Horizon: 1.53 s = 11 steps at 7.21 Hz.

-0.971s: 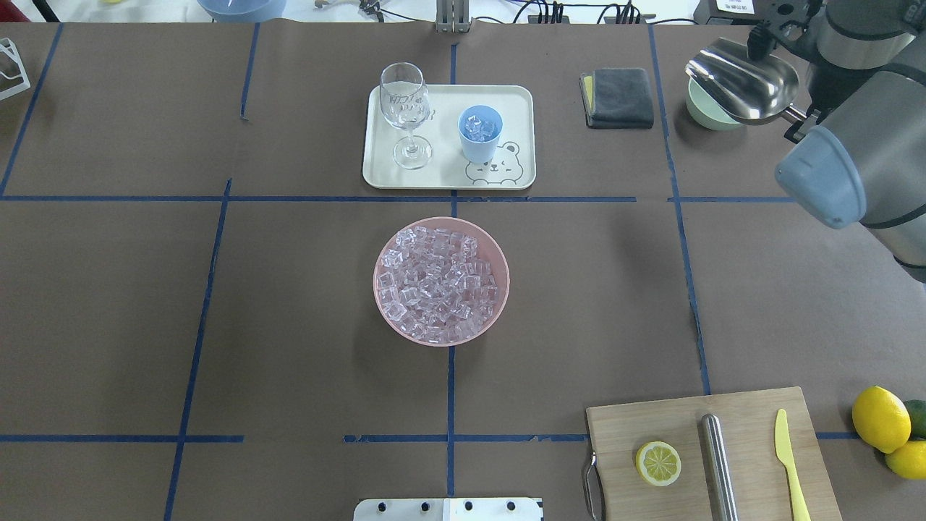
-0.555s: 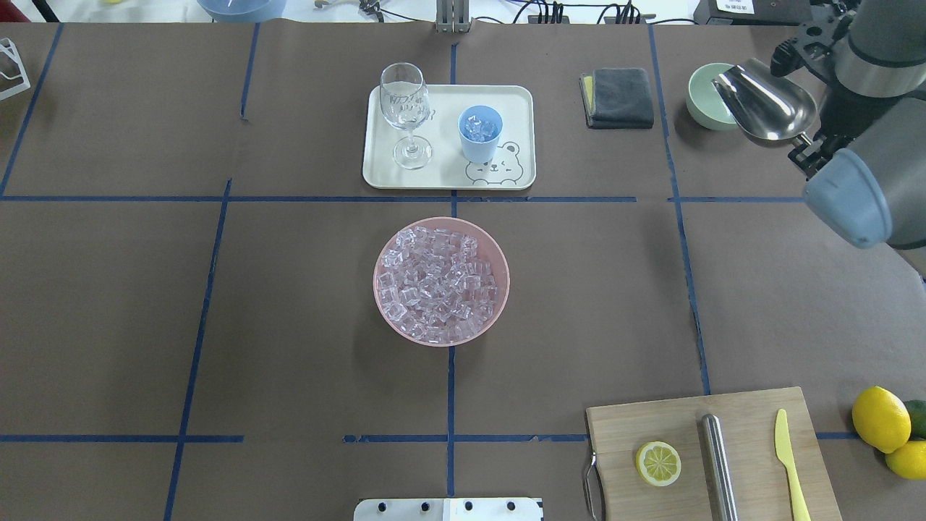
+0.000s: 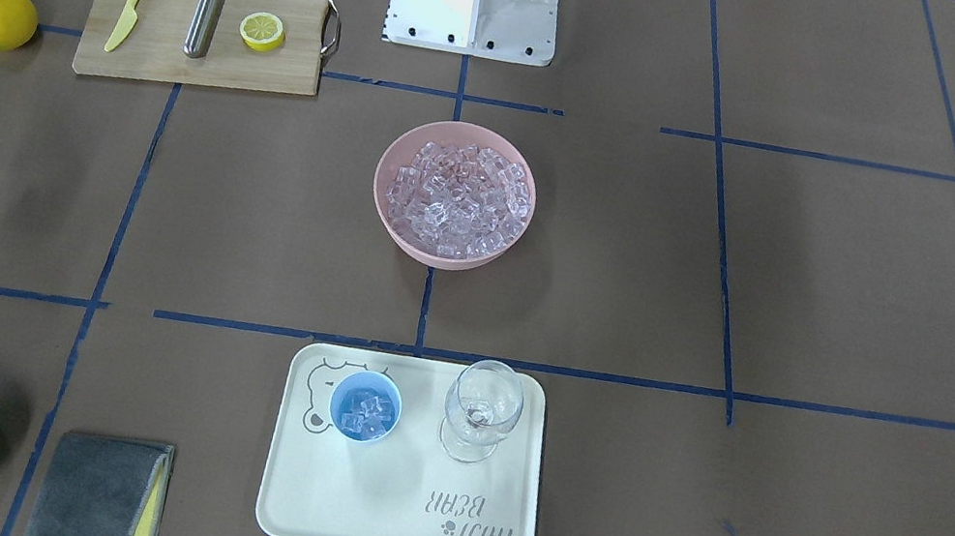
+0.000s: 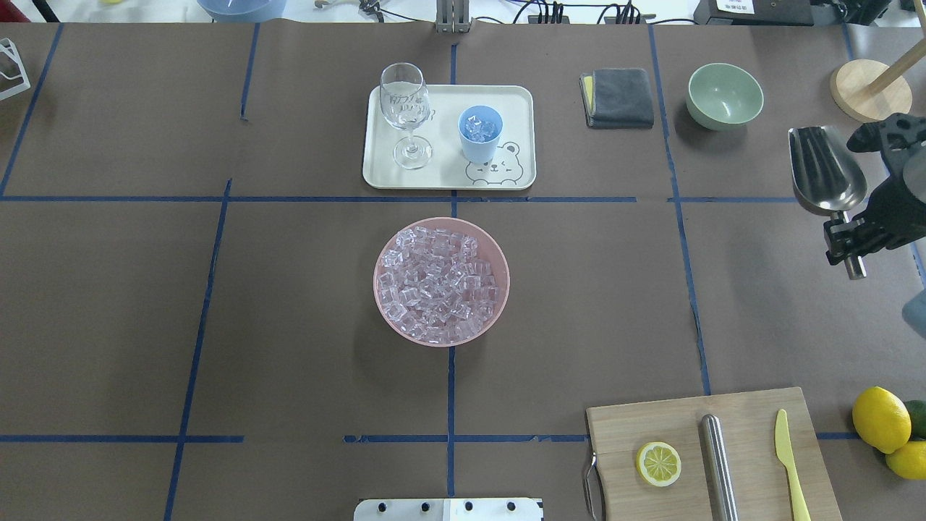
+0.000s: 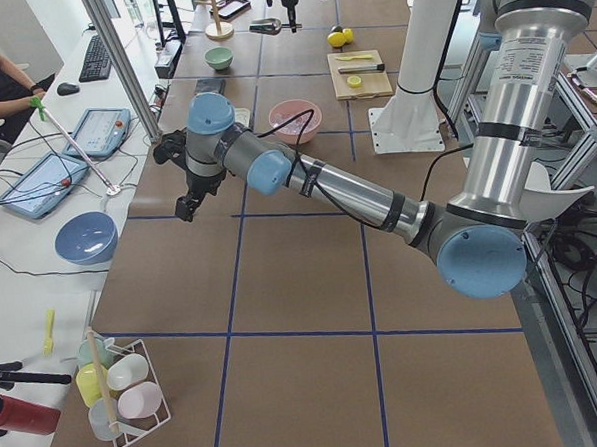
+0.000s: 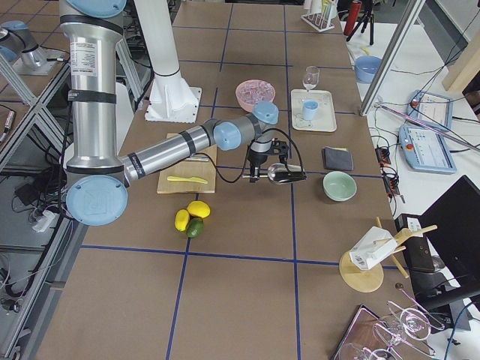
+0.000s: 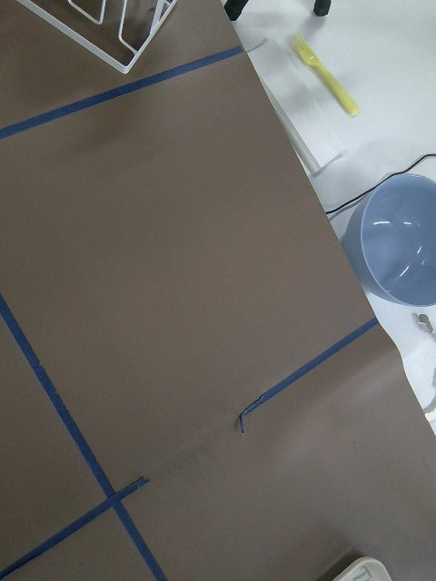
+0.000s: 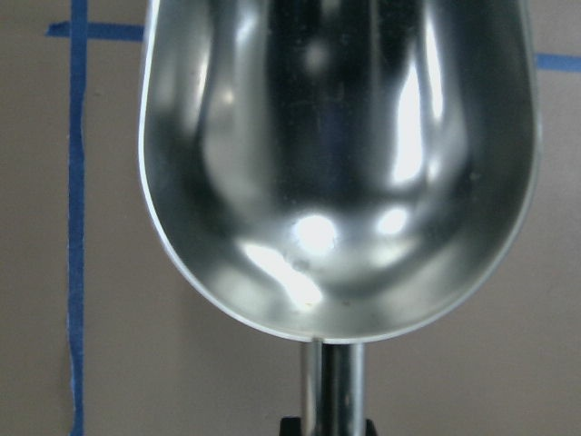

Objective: Put ice in cup with scoop
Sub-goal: 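Lower the scoop back onto the table with the right gripper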

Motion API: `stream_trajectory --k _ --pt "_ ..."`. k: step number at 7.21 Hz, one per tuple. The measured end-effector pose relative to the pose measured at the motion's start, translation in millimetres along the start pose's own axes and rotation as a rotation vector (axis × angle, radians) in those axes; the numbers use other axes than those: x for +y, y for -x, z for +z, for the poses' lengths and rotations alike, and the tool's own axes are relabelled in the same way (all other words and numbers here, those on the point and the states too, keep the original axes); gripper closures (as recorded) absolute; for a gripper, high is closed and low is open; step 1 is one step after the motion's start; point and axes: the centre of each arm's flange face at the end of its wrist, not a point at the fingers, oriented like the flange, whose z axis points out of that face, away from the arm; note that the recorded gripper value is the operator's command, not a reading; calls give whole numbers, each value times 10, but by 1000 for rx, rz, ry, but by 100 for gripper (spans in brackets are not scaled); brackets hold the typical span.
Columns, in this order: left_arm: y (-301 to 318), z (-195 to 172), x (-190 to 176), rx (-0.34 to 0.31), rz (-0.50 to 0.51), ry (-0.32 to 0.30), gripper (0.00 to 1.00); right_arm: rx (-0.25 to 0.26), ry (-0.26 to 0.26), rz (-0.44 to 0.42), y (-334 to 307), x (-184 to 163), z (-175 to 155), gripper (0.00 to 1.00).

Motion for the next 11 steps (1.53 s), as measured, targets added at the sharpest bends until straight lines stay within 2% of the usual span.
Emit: stream_trajectory --k 4,7,8,9,10,11 --pt "-8 -9 -23 -1 3 -4 0 22 109 8 301 223 666 100" --pt "-24 -25 -61 -2 8 -9 0 34 164 -3 366 302 914 100" --pt "-26 -27 -70 -2 9 -10 0 11 188 -3 398 331 926 84" --pt "-25 -26 -72 -2 9 -10 0 -11 208 -5 418 353 928 58" --pt "-24 -25 -73 -3 8 -10 0 -21 216 -11 427 362 926 1" --pt "-25 -22 -73 -2 9 -9 0 -24 217 -12 431 365 920 0"
